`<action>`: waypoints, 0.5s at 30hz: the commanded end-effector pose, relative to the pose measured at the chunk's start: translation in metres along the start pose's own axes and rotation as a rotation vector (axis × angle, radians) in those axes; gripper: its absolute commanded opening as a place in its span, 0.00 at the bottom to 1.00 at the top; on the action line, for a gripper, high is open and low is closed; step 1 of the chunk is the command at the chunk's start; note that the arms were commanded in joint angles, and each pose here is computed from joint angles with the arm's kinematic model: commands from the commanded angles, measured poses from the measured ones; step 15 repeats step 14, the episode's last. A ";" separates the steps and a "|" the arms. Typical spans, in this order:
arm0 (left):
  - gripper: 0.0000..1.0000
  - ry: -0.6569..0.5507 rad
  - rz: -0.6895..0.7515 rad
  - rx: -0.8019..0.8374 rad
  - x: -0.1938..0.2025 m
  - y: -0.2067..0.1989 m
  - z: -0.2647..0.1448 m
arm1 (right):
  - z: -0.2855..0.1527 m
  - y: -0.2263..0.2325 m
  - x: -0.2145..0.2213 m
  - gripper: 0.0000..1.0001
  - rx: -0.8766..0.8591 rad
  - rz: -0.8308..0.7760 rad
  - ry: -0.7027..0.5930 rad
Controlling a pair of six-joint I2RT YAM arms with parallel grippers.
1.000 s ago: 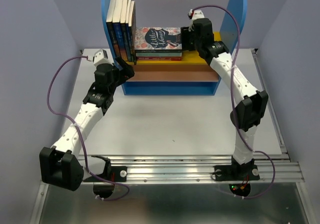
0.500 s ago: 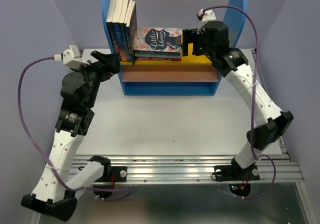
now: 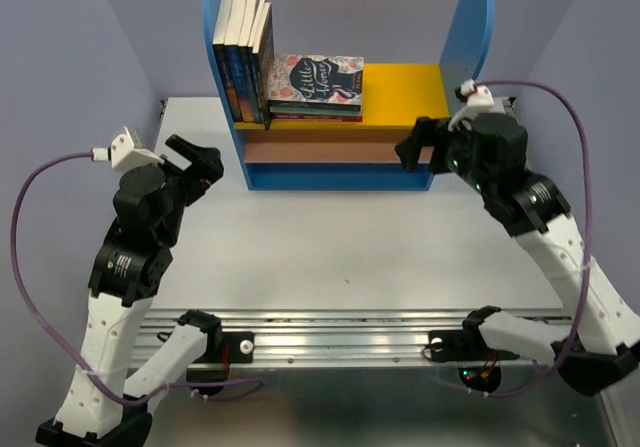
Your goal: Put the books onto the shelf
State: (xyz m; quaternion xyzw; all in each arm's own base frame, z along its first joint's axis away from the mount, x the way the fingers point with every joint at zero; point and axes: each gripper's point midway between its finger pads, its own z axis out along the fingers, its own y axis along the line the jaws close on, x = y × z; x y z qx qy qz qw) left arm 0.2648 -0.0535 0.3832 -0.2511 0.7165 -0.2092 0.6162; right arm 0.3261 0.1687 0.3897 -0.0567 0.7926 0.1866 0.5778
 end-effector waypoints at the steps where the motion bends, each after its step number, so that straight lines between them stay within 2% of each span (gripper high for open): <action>1: 0.99 0.041 -0.018 -0.265 0.018 0.063 -0.032 | -0.050 -0.030 0.046 1.00 0.110 0.174 -0.007; 5: 0.99 0.014 -0.027 -0.371 0.021 0.092 -0.047 | -0.090 -0.064 0.083 1.00 0.235 0.252 -0.021; 8: 0.99 0.003 -0.036 -0.377 0.022 0.097 -0.053 | -0.118 -0.080 0.092 1.00 0.284 0.279 -0.062; 15: 0.99 0.004 -0.066 -0.371 0.029 0.102 -0.057 | -0.131 -0.082 0.100 1.00 0.271 0.304 -0.078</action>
